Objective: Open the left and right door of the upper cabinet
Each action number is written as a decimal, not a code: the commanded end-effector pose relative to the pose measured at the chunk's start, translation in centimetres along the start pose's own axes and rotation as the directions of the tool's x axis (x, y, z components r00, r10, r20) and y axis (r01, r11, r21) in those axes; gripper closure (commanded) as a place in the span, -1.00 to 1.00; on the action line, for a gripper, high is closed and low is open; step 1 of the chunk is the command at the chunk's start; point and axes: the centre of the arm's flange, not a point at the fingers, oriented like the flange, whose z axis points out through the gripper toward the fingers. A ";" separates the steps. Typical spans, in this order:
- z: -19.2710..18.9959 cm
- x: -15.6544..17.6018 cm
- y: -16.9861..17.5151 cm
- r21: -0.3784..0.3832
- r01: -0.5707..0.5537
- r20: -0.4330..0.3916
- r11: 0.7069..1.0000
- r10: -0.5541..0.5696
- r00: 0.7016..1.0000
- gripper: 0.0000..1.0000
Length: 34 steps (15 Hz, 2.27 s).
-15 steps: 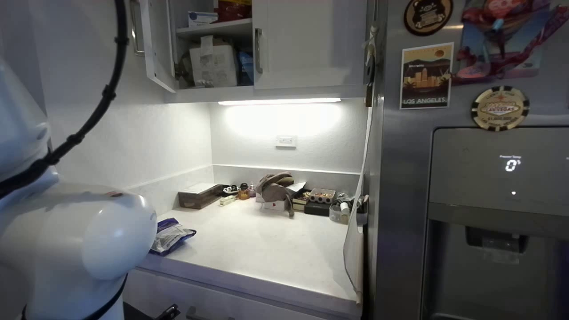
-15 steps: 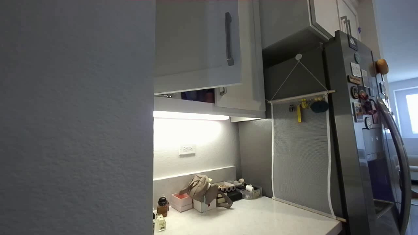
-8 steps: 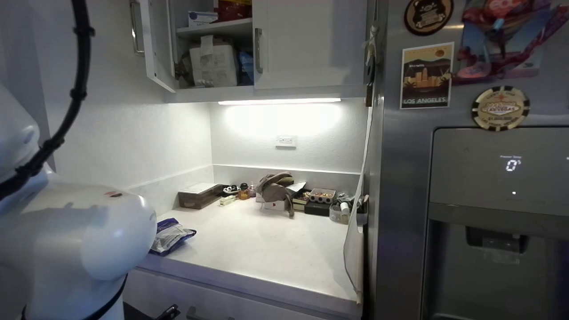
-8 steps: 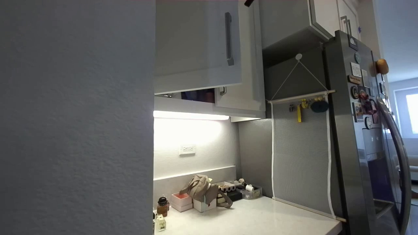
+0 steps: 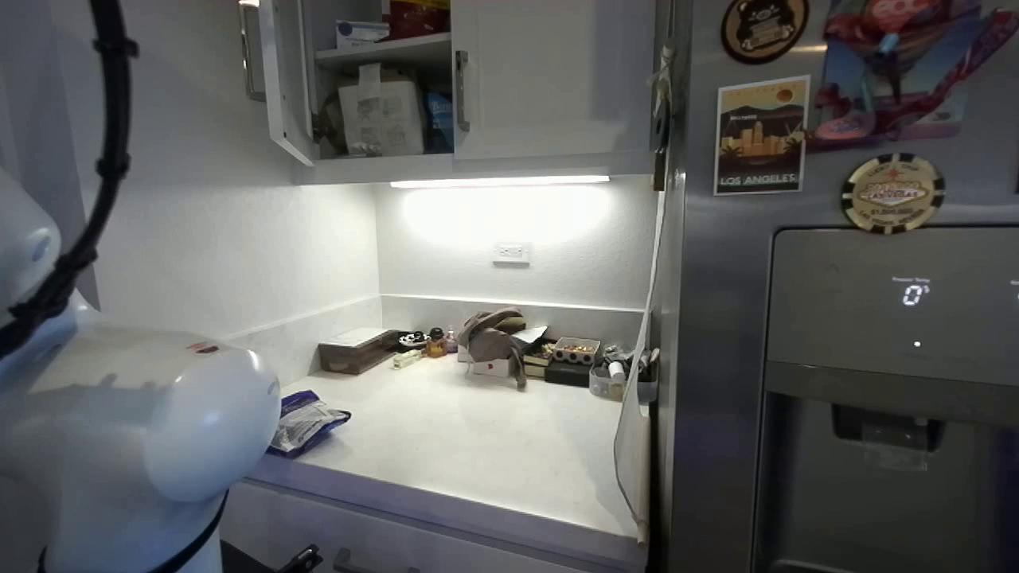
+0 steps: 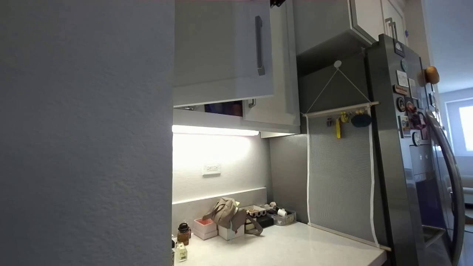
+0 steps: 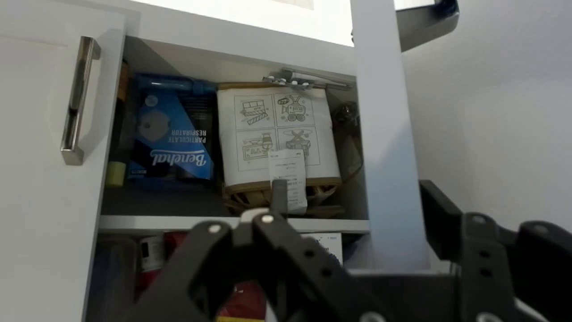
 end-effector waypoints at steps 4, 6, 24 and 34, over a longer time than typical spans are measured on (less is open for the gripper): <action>2.3 -0.1 -1.8 0.045 0.064 -0.053 0.997 -0.061 0.997 0.59; 2.1 0.4 -2.7 0.061 0.079 -0.052 0.995 -0.075 0.996 -0.16; -2.7 -0.7 -8.3 0.444 0.247 -0.045 0.861 -0.254 0.966 -1.00; 3.2 0.7 -8.7 0.487 0.175 0.226 0.855 -0.317 0.921 -1.00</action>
